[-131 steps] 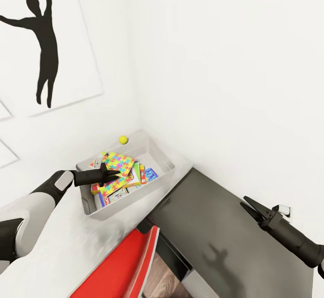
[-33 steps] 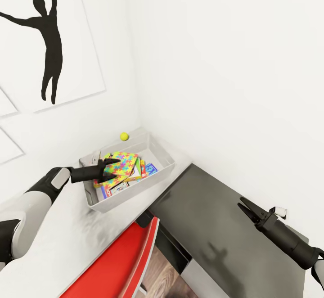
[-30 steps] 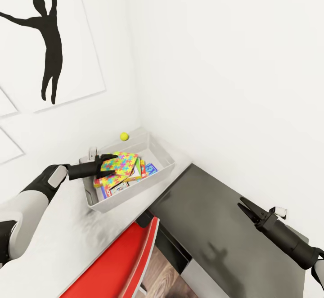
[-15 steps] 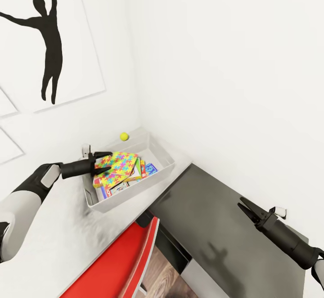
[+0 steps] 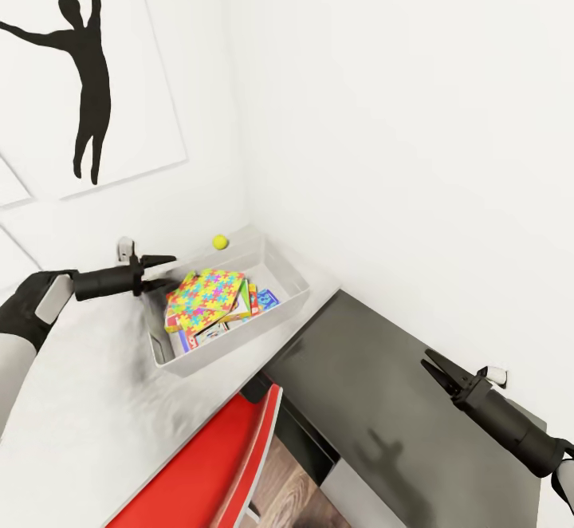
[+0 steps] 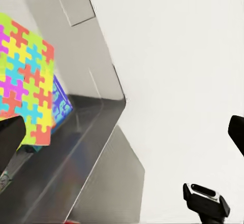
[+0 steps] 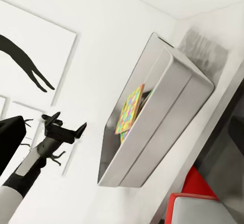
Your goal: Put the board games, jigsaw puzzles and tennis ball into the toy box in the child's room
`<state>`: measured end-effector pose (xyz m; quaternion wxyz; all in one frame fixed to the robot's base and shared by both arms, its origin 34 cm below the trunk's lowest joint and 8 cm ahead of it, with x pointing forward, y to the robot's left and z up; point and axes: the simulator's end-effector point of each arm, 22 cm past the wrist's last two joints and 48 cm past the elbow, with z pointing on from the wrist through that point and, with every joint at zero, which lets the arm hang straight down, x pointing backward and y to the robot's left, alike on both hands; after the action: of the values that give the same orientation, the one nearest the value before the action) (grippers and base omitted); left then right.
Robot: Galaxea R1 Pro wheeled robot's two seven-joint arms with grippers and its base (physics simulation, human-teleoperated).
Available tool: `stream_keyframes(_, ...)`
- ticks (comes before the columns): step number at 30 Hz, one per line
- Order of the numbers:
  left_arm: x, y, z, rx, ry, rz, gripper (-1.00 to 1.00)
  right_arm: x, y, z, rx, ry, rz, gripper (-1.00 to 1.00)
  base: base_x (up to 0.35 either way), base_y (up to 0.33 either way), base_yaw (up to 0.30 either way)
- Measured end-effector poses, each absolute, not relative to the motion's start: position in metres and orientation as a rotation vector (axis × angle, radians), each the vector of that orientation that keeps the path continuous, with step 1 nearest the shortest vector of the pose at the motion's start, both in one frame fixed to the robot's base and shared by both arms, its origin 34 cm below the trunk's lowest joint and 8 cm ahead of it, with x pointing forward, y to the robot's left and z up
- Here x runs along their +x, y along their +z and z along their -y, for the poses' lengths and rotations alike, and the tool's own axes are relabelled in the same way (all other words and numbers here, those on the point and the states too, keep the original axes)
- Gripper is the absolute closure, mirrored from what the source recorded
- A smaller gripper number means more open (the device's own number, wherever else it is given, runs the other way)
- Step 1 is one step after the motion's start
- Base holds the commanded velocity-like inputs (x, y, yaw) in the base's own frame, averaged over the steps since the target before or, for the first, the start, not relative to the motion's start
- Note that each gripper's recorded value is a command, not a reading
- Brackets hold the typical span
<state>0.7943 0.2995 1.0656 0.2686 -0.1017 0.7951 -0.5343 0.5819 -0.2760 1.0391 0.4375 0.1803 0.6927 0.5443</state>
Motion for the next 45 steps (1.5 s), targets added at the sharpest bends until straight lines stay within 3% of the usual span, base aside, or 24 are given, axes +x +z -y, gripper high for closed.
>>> stream_keyframes(6,0.787,1.095,-0.334,-0.109,-1.276,-2.182,-1.00,0.582,1.039,0.276,0.447,1.348,-1.726,-1.00,0.000,0.000,0.000)
stream_keyframes(17,0.779,1.116,-0.383,-0.048,-1.098,-2.216,-1.00,0.590,1.019,0.271,0.477,1.279,-1.811,-1.00,0.000,0.000,0.000)
stream_keyframes(21,0.777,1.110,-0.389,-0.014,-1.016,-2.263,-1.00,0.627,1.020,0.248,0.444,1.230,-1.875,-1.00,0.000,0.000,0.000)
stream_keyframes(25,0.776,1.101,-0.394,0.003,-0.955,-2.307,-1.00,0.689,1.049,0.180,0.288,1.197,-1.996,-1.00,0.000,0.000,0.000)
stream_keyframes(27,0.776,1.097,-0.394,0.006,-0.937,-2.321,-1.00,0.731,1.073,0.133,0.177,1.074,-2.105,-1.00,0.000,0.000,0.000)
stream_keyframes(33,0.777,1.088,-0.385,0.020,-0.931,-2.341,-1.00,0.792,1.062,0.091,0.223,0.664,-2.384,-1.00,0.000,0.000,0.000)
stream_keyframes(40,0.778,1.074,-0.382,0.020,-0.884,-2.383,-1.00,0.802,1.050,0.106,0.263,0.317,-2.519,-1.00,0.000,0.000,0.000)
stream_keyframes(45,0.780,1.070,-0.387,0.007,-0.849,-2.396,-1.00,0.803,1.058,0.108,0.264,0.304,-2.500,-1.00,0.000,0.000,0.000)
